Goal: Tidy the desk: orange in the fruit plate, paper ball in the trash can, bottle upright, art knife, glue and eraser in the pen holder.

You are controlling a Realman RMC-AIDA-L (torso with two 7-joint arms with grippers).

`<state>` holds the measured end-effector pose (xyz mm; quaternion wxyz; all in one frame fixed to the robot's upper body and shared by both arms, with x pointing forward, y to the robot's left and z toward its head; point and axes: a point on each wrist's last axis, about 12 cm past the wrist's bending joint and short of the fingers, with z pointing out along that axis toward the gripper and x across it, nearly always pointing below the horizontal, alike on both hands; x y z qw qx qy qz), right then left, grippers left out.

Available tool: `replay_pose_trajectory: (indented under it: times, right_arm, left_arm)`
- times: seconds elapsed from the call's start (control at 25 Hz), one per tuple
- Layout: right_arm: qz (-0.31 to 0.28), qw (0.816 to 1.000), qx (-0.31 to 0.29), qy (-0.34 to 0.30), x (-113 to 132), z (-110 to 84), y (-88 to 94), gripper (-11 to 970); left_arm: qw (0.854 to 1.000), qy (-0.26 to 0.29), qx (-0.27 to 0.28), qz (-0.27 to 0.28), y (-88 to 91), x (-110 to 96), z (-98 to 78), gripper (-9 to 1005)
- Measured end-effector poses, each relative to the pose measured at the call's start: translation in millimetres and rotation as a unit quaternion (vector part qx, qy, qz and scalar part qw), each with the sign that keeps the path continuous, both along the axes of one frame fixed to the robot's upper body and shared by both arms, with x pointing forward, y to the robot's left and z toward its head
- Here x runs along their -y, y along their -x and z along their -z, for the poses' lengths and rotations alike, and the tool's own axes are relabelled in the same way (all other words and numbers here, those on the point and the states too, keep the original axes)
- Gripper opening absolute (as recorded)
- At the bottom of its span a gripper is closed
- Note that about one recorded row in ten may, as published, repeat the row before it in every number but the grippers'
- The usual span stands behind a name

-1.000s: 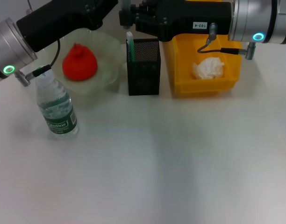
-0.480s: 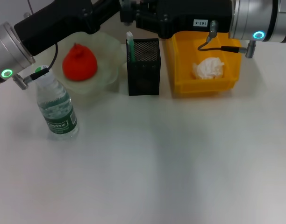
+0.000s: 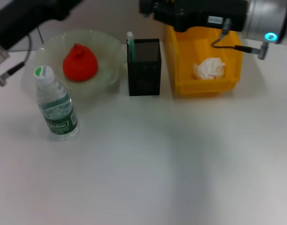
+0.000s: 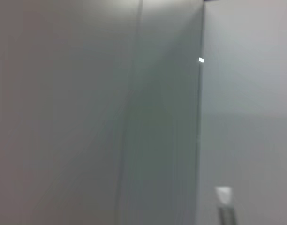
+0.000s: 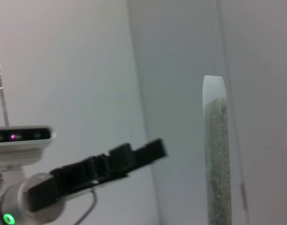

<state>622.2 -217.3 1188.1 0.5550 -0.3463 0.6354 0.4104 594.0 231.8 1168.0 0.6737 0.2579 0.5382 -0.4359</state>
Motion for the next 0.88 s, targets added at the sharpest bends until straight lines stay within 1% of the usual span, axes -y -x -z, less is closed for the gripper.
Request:
replay_pose_trajectory:
  times: [0.04,0.08,0.2,0.24,0.28,0.36,0.44,0.48,0.6,0.84,0.88]
  right_arm:
    - [0.019,1.000,0.001,-0.001,10.0,4.6,2.5,145]
    - [0.019,1.000,0.001,-0.001,10.0,4.6,2.5,145]
    - [0.043,0.999,-0.001,0.005,22.3,11.3,6.2,145]
    - [0.053,0.999,-0.001,0.010,27.2,16.1,8.0,145]
    - [0.053,0.999,-0.001,0.010,27.2,16.1,8.0,145]
    - [0.066,0.998,-0.002,0.014,30.6,22.5,8.5,145]
    - [0.084,0.996,-0.007,0.023,30.5,32.4,6.0,146]
    - [0.084,0.996,-0.007,0.023,30.5,32.4,6.0,146]
    - [0.104,0.994,-0.010,0.035,25.8,40.5,-1.2,146]
    - [0.143,0.988,-0.007,0.062,17.6,46.3,-18.2,145]
    - [0.143,0.988,-0.007,0.062,17.6,46.3,-18.2,145]
  left_arm:
    - [1.000,0.004,0.004,-0.017,0.8,-7.7,0.8,602]
    - [0.999,0.004,0.009,-0.032,1.1,-14.1,1.4,600]
    - [0.999,0.004,0.012,-0.046,1.2,-19.6,2.5,599]
    - [0.998,0.004,0.014,-0.056,1.3,-23.0,4.1,599]
    - [0.998,0.004,0.014,-0.062,1.1,-24.9,5.3,599]
    - [0.997,0.005,0.014,-0.072,0.7,-28.4,6.8,599]
    - [0.996,0.003,0.016,-0.083,-0.4,-30.7,7.6,598]
    - [0.996,0.003,0.016,-0.084,-0.7,-30.8,7.7,598]
    - [0.996,-0.004,0.017,-0.090,-2.8,-30.3,8.3,598]
    - [0.994,-0.019,0.023,-0.109,-5.4,-31.1,11.3,598]
    - [0.993,-0.022,0.024,-0.112,-5.5,-31.4,12.2,597]
